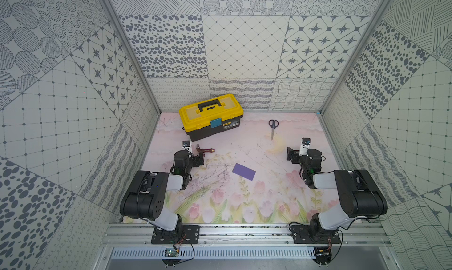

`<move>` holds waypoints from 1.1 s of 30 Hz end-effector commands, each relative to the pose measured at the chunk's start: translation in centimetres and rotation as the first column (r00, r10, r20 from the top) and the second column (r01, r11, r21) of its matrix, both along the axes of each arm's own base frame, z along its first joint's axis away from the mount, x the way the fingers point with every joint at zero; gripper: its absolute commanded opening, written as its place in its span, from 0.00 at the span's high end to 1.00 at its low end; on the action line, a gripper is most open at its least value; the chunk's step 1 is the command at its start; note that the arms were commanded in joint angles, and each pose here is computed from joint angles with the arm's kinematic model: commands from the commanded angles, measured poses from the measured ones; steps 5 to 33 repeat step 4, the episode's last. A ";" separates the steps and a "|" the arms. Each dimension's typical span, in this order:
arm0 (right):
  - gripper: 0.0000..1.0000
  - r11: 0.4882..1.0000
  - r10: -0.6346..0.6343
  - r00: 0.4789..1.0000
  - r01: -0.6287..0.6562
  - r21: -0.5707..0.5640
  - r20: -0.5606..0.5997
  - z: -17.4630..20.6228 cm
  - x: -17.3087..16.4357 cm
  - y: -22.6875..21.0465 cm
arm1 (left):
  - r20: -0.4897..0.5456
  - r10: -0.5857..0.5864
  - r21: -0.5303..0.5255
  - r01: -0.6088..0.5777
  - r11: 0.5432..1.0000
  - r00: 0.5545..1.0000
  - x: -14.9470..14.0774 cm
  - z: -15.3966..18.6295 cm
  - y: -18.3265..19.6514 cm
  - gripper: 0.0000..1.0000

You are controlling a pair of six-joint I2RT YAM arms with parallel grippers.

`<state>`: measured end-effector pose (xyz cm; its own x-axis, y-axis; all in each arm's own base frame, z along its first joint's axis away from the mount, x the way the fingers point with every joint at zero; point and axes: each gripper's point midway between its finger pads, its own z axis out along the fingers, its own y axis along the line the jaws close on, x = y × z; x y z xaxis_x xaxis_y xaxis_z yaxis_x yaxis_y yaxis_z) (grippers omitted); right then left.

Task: Fold the square paper along the opposite sides
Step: Reset both arms

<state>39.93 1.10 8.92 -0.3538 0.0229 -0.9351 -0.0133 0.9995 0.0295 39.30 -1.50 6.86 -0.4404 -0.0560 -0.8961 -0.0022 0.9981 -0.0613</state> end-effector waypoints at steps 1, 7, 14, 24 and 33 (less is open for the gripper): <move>0.03 1.000 0.002 0.999 -0.001 -0.009 0.051 1.6 0.8 0.1 | 0.036 -0.012 0.006 0.012 1.000 0.999 0.5 0.9 0.1 0.02; 0.03 1.000 0.001 0.999 -0.001 -0.010 0.053 1.6 0.7 0.1 | 0.036 -0.011 0.006 0.011 1.000 0.999 0.5 0.9 0.1 0.02; 0.03 1.000 0.001 0.999 -0.001 -0.010 0.053 1.6 0.7 0.1 | 0.036 -0.011 0.006 0.011 1.000 0.999 0.5 0.9 0.1 0.02; 0.03 1.000 0.001 0.999 -0.001 -0.010 0.053 1.6 0.7 0.1 | 0.036 -0.011 0.006 0.011 1.000 0.999 0.5 0.9 0.1 0.02; 0.03 1.000 0.001 0.999 -0.001 -0.010 0.053 1.6 0.7 0.1 | 0.036 -0.011 0.006 0.011 1.000 0.999 0.5 0.9 0.1 0.02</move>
